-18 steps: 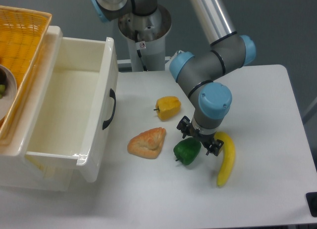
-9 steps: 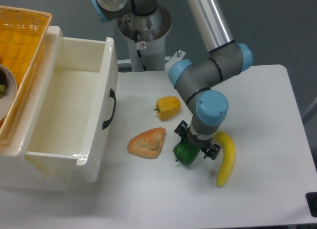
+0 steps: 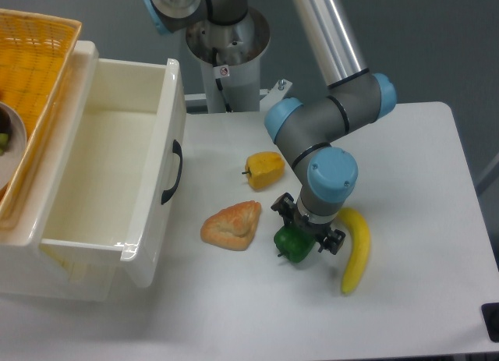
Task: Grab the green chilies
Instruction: 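Lower the open gripper over the green bell pepper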
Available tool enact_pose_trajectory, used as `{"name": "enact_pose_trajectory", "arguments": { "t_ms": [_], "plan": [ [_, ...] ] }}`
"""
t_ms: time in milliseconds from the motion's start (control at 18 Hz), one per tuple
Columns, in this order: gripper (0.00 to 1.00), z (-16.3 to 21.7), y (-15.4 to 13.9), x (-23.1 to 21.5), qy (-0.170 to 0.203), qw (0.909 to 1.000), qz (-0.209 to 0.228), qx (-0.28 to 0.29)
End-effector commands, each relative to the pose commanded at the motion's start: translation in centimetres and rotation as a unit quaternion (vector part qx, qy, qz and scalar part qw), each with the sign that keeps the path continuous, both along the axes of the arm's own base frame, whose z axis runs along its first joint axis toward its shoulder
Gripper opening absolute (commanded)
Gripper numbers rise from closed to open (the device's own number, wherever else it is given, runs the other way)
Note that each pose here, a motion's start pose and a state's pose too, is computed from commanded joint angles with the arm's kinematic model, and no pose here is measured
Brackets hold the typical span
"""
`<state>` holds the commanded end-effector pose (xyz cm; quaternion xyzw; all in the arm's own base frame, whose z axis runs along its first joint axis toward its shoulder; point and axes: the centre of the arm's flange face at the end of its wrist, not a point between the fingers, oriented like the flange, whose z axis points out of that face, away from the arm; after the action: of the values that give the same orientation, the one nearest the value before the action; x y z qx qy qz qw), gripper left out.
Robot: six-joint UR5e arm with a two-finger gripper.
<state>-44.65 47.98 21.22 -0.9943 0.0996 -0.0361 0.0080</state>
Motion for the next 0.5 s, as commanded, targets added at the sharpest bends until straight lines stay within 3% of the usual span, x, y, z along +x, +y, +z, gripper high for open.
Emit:
{"name": "enact_pose_trajectory", "arguments": {
  "t_ms": [500],
  "plan": [
    [1.0,1.24,-0.08,-0.71,0.006,0.9999,-0.003,0.012]
  ]
}}
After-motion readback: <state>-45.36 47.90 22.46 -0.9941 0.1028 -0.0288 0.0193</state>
